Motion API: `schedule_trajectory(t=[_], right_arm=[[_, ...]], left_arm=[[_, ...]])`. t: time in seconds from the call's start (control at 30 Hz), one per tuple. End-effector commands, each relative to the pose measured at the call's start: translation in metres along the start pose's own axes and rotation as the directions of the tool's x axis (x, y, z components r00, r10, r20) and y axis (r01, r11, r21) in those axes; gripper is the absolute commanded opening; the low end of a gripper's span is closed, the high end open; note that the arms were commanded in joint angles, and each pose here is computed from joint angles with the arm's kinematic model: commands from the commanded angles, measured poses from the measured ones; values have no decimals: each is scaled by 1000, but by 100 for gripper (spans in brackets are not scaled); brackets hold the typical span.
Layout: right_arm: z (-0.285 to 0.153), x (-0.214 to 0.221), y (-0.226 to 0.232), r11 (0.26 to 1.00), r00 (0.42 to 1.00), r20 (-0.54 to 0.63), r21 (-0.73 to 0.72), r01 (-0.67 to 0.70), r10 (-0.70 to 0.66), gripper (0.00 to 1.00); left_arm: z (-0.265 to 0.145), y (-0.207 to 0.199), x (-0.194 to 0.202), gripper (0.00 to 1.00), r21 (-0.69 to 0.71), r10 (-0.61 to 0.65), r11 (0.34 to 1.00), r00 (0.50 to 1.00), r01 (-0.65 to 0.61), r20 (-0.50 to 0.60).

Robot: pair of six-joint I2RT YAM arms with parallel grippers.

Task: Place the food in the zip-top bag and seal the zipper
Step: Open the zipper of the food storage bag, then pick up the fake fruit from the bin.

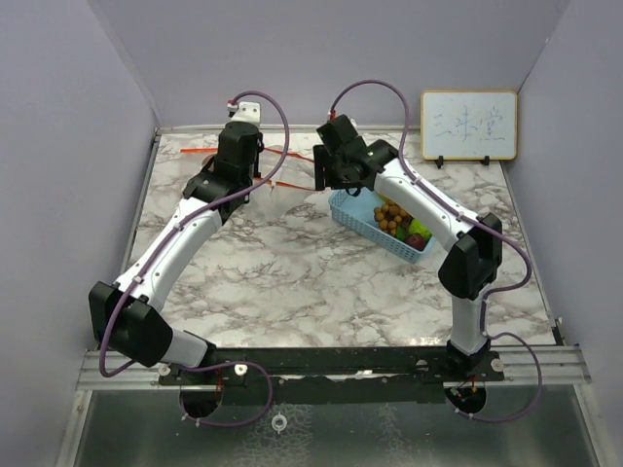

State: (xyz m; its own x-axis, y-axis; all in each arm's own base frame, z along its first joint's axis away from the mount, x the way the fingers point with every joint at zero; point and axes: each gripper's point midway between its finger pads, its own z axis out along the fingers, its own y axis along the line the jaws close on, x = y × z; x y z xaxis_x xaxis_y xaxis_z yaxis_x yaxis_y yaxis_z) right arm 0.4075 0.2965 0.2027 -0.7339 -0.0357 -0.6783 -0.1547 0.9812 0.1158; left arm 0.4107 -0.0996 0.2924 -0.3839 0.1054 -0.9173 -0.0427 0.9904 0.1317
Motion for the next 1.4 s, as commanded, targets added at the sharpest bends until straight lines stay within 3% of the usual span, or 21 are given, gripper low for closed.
schedule_trajectory(t=[0.0,0.07,0.13,0.2,0.37,0.53,0.67,0.77,1.03,1.37], right_arm=[[-16,-10,-12,994,993,43,-24,108,-107,62],[-38,-31,23,961,980,167,-233,149,-112,64],[-64,-50,45,916,961,271,-367,162,-62,75],[-80,-66,51,907,950,312,-404,121,12,92],[-114,-101,48,905,904,404,-422,51,137,96],[-117,-106,-11,966,893,412,-244,-82,180,97],[-80,-66,-93,981,950,262,52,-189,169,92],[-57,-30,-135,962,975,135,183,-201,178,88],[-23,31,-163,945,984,-37,286,-158,176,87],[8,31,-232,853,986,-10,504,-136,164,87]], left_arm=[[-1,15,-6,0,-46,-15,999,999,17,37],[6,2,6,0,-1,-43,999,999,43,11],[13,-10,16,0,33,-62,997,998,62,-14],[18,-20,25,0,61,-69,996,997,71,-34],[25,-31,39,0,75,-50,996,997,55,-61],[21,-18,34,0,21,-6,1000,998,7,-57],[14,-2,16,0,-46,28,998,999,-30,-33],[13,-4,11,0,-49,42,998,999,-43,-24],[32,-60,43,0,101,11,995,996,-2,-89],[44,-91,72,0,189,10,982,989,19,-150]])
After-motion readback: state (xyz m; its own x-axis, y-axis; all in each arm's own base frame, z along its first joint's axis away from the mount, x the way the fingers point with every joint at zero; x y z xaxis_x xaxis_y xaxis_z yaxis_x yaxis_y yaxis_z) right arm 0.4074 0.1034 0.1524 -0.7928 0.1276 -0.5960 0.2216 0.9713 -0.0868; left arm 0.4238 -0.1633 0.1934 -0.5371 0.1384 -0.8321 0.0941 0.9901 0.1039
